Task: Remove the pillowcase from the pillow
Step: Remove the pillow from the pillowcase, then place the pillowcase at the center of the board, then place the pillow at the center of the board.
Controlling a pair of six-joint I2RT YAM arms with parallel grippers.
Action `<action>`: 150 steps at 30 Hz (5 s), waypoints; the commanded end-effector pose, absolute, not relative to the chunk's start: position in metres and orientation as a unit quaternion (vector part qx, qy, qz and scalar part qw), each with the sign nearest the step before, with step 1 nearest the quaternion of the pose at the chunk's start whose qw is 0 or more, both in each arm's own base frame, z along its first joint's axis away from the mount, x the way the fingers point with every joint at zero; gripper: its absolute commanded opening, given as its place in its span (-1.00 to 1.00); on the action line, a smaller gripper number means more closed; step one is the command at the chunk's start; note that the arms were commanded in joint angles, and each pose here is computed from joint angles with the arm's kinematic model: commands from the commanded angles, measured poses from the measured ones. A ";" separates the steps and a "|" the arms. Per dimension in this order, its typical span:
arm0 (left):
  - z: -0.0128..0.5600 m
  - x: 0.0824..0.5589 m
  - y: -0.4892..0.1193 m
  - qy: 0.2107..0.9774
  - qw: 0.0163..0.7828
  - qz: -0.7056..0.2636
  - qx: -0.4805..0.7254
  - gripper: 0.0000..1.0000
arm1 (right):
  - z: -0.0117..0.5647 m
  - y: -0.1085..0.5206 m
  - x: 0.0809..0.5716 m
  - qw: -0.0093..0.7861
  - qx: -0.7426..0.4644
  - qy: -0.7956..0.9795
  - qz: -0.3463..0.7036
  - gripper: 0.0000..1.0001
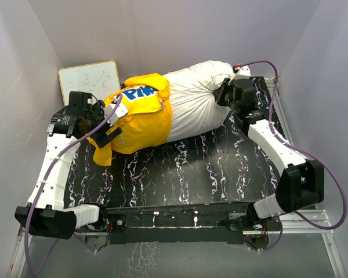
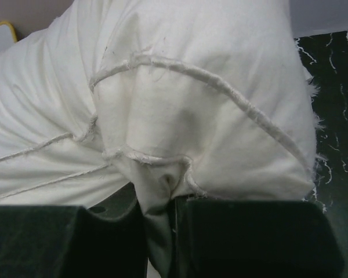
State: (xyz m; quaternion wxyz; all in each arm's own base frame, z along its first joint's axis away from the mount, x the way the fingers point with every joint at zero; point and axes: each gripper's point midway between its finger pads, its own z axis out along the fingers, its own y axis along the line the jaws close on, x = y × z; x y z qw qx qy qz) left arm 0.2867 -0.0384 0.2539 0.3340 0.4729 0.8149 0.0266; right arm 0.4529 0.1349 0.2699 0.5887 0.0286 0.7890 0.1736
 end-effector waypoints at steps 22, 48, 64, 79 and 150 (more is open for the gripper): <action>0.232 0.352 -0.058 0.818 0.367 -0.054 0.439 0.58 | 0.320 0.064 0.442 0.654 0.066 0.748 0.092 -0.84; 0.355 0.362 0.106 0.801 0.512 0.166 0.261 -1.00 | 0.258 -0.072 0.449 0.580 0.295 0.759 0.030 -0.84; 0.321 0.291 0.313 0.855 0.389 0.323 0.117 -1.00 | 0.257 -0.118 0.436 0.576 0.381 0.723 0.015 -0.83; 0.336 0.275 0.337 0.845 0.386 0.364 0.069 -1.00 | 0.251 -0.151 0.432 0.545 0.480 0.687 0.039 -0.83; 0.125 0.367 -0.024 0.832 0.547 -0.067 0.060 0.94 | 0.224 -0.108 0.288 0.653 0.410 0.635 -0.053 0.96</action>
